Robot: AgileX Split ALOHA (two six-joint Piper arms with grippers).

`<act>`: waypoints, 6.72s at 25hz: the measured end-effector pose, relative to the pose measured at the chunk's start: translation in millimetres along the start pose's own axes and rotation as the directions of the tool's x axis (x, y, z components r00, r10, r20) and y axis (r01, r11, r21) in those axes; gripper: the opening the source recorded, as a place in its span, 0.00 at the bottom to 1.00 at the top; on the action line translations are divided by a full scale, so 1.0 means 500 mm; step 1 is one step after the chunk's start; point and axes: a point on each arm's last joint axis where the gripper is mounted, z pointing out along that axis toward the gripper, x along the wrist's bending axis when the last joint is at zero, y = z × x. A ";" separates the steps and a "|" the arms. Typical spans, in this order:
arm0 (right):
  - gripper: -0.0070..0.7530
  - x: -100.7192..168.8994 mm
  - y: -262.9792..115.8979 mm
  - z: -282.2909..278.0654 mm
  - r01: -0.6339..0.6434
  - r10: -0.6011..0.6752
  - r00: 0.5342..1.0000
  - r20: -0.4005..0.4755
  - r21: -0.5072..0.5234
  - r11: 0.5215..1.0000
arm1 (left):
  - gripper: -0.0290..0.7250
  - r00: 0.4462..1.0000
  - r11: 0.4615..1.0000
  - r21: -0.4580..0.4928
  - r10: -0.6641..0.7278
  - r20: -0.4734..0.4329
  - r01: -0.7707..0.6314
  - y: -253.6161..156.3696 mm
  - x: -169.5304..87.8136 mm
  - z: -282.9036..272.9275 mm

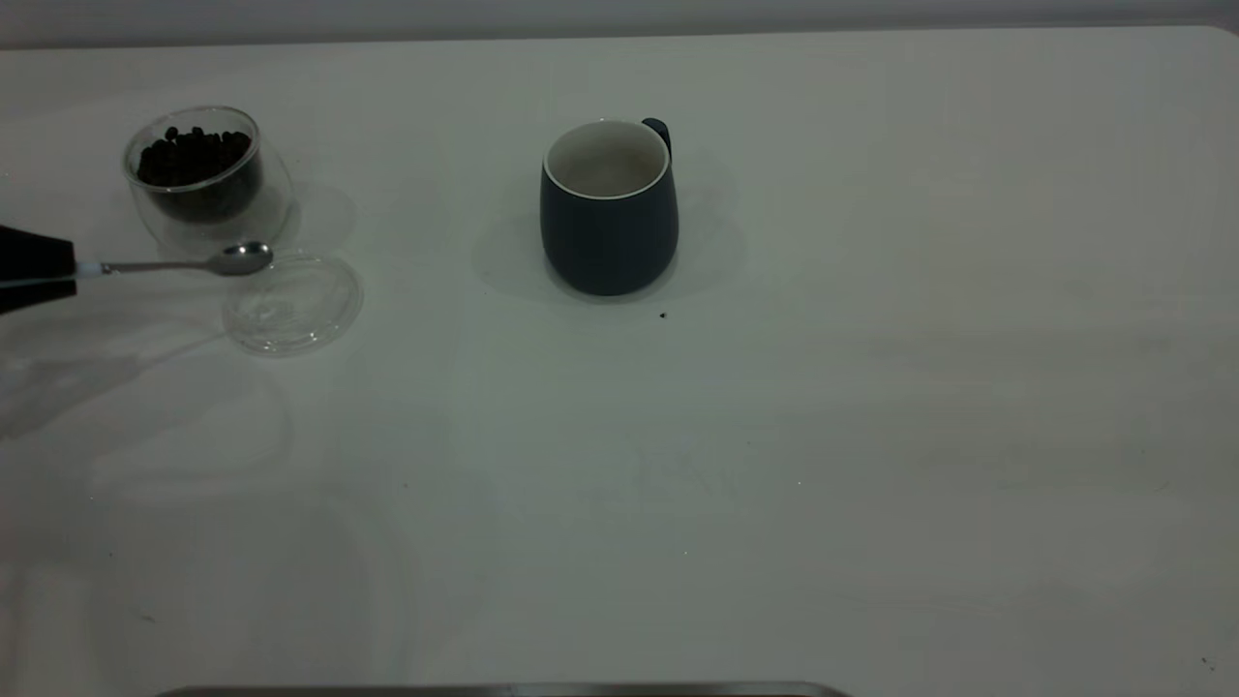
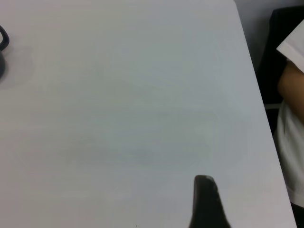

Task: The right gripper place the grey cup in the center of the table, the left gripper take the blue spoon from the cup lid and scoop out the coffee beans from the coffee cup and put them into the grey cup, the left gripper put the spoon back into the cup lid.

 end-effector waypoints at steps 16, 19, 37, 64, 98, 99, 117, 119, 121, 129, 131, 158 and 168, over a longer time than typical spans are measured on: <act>0.61 0.000 0.000 0.000 0.000 0.000 1.000 0.000 0.000 1.000 | 0.20 0.991 0.997 -0.010 0.071 -0.114 -0.073 0.005 0.009 0.086; 0.61 0.000 0.000 0.000 0.000 0.000 1.000 0.000 0.000 1.000 | 0.20 0.991 0.997 -0.007 0.073 -0.109 -0.074 0.005 0.003 0.100; 0.61 0.000 0.000 0.000 0.000 0.000 1.000 0.000 0.000 1.000 | 0.67 0.953 0.963 0.051 0.269 -0.142 -0.264 0.001 -0.003 0.128; 0.61 -0.002 0.000 0.000 0.005 -0.005 1.000 0.013 0.001 1.000 | 0.82 0.579 0.738 0.186 0.637 -0.510 -0.648 -0.004 -0.515 -0.147; 0.61 -0.003 0.000 0.000 0.005 -0.005 1.000 0.016 0.001 1.000 | 0.82 0.393 0.643 0.082 0.559 -0.730 -0.762 -0.584 -0.618 -0.306; 0.61 -0.003 0.000 0.000 0.005 -0.005 1.000 0.016 0.001 1.000 | 0.82 0.397 0.643 0.074 0.555 -0.731 -0.762 -0.587 -0.610 -0.305; 0.61 -0.003 0.000 0.000 0.005 -0.005 1.000 0.016 0.001 1.000 | 0.82 0.383 0.634 -0.021 0.440 -0.812 -0.773 -0.633 -0.513 -0.292; 0.61 -0.003 0.000 0.000 0.005 -0.005 1.000 0.016 0.001 1.000 | 0.82 0.383 0.634 -0.021 0.440 -0.812 -0.773 -0.635 -0.513 -0.293; 0.61 -0.003 0.000 0.000 0.005 -0.005 1.000 0.016 0.001 1.000 | 0.82 0.383 0.634 -0.021 0.440 -0.812 -0.773 -0.635 -0.513 -0.293; 0.61 -0.003 0.000 0.000 0.005 -0.005 1.000 0.016 0.001 1.000 | 0.82 0.383 0.634 -0.021 0.440 -0.812 -0.773 -0.635 -0.513 -0.293; 0.61 -0.003 0.000 0.000 0.005 -0.005 1.000 0.016 0.001 1.000 | 0.82 0.383 0.634 -0.021 0.440 -0.812 -0.773 -0.635 -0.513 -0.293; 0.61 0.008 0.001 0.000 0.004 -0.004 0.999 -0.055 -0.005 1.000 | 0.82 0.382 0.633 -0.020 0.441 -0.812 -0.774 -0.635 -0.513 -0.293; 0.61 0.008 0.001 0.000 0.004 -0.004 0.999 -0.055 -0.005 1.000 | 0.82 0.383 0.634 -0.021 0.440 -0.812 -0.773 -0.635 -0.513 -0.293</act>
